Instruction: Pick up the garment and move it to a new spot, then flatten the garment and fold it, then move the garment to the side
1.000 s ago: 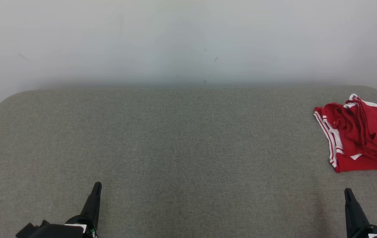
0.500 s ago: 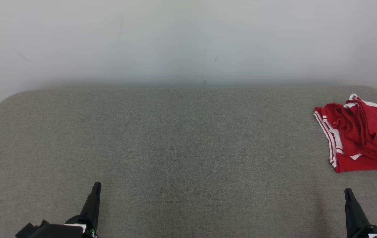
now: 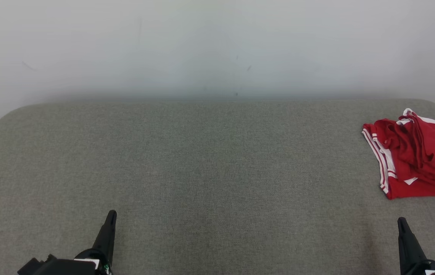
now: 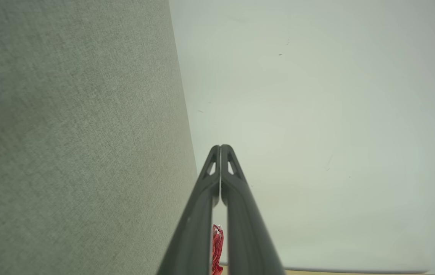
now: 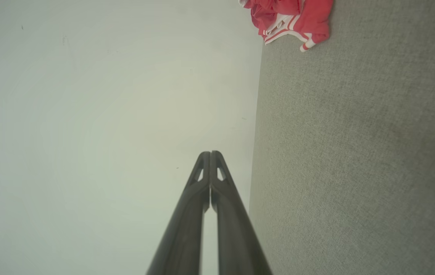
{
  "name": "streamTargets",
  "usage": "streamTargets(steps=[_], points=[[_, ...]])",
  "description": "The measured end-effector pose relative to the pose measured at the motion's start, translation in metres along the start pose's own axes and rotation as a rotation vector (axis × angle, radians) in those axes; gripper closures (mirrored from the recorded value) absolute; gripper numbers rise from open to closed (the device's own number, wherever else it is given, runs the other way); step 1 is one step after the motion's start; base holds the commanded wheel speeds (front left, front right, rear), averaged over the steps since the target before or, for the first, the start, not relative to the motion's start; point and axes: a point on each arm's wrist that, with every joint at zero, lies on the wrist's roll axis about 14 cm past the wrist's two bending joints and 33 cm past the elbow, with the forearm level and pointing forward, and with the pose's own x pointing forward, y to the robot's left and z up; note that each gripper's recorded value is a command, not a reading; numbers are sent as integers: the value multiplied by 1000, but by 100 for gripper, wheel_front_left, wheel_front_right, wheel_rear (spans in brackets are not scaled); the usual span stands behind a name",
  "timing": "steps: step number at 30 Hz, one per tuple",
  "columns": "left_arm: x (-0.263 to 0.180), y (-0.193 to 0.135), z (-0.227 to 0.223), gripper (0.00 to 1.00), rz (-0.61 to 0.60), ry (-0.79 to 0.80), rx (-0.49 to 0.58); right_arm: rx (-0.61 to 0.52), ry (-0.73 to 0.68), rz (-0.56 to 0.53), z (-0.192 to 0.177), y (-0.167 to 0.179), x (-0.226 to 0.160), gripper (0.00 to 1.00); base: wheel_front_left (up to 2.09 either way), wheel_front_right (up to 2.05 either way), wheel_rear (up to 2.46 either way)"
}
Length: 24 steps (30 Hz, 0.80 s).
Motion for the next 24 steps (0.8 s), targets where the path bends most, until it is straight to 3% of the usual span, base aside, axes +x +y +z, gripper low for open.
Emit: streamTargets(steps=[24], points=[[0, 0, 0, 100, -3, 2, -1, 0, 0, 0, 0, 0, 0, 100, 0, 0, 0]])
